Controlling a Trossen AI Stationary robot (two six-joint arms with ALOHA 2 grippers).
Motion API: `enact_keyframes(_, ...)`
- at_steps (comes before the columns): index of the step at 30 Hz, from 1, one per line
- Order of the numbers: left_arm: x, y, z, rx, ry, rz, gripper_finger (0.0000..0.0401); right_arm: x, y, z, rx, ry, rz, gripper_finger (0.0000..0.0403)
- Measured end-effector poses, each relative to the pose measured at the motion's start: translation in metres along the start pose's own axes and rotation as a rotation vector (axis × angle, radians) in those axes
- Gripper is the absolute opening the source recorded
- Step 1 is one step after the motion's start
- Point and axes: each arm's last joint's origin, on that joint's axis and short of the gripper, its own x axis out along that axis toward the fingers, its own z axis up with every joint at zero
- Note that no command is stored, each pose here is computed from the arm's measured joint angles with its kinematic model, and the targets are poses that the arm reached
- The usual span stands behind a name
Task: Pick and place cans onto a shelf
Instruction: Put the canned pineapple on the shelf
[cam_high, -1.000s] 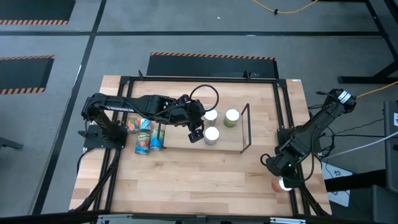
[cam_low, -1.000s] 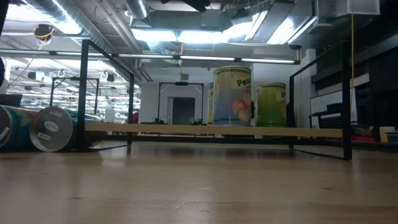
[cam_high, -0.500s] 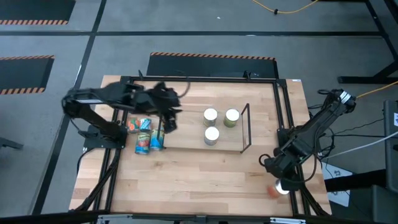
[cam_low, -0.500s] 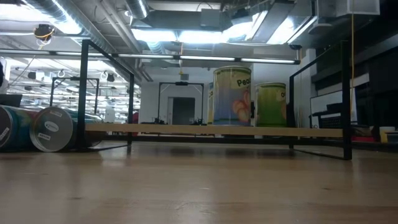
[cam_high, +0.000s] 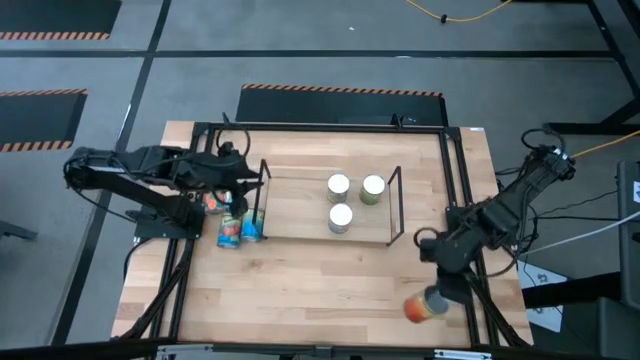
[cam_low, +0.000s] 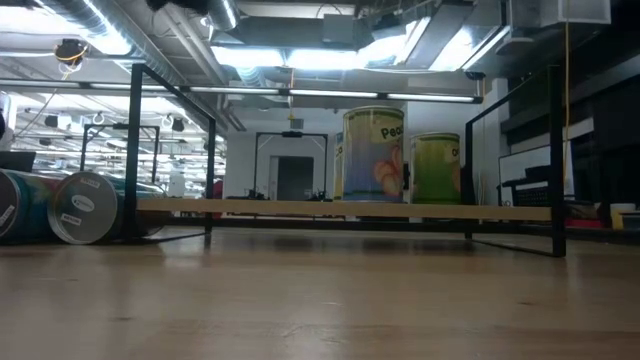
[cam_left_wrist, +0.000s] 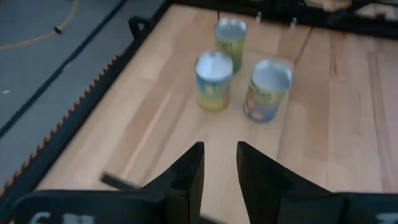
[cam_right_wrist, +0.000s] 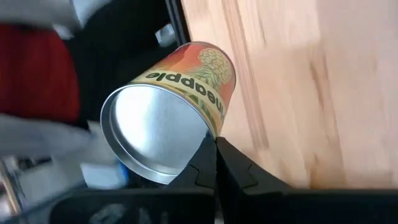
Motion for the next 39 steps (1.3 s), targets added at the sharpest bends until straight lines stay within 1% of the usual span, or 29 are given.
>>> enact_keyframes(4, 0.006, 0.003, -0.020, 0.002, 0.007, 0.000, 0.0087, -0.025, 0.005, 0.018, 0.011, -0.153, 0.019, 0.0001)
enact_keyframes(9, 0.013, 0.004, -0.032, 0.006, 0.018, 0.002, 0.0087, -0.050, 0.001, 0.041, -0.034, -0.309, -0.002, 0.0000)
enact_keyframes(12, 0.016, 0.003, -0.035, 0.011, 0.033, 0.003, 0.0087, -0.062, -0.007, 0.056, -0.065, -0.363, -0.039, 0.0000)
enact_keyframes(16, 0.016, 0.003, -0.035, 0.008, 0.031, -0.015, 0.0087, -0.076, -0.017, 0.079, -0.105, -0.389, -0.115, 0.0000)
enact_keyframes(20, 0.016, 0.002, -0.034, 0.002, 0.020, -0.023, 0.0087, -0.088, -0.029, 0.097, -0.124, -0.304, -0.204, 0.0000)
enact_keyframes(23, 0.016, 0.002, -0.033, 0.000, 0.017, -0.024, 0.0087, -0.092, -0.039, 0.111, -0.109, -0.220, -0.282, 0.0000)
enact_keyframes(25, 0.016, 0.002, -0.033, -0.002, 0.017, -0.024, 0.0087, -0.091, -0.045, 0.125, -0.101, -0.196, -0.317, 0.0000)
enact_keyframes(30, 0.016, 0.002, -0.033, -0.004, 0.017, -0.023, 0.0087, -0.080, -0.065, 0.155, -0.105, -0.125, -0.359, 0.0000)
enact_keyframes(34, 0.016, 0.002, -0.033, -0.004, 0.018, -0.023, 0.0087, -0.068, -0.083, 0.167, -0.071, 0.005, -0.402, 0.0000)
enact_keyframes(39, 0.016, 0.002, -0.033, -0.004, 0.018, -0.023, 0.0087, -0.056, -0.093, 0.181, -0.096, 0.054, -0.411, 0.0000)
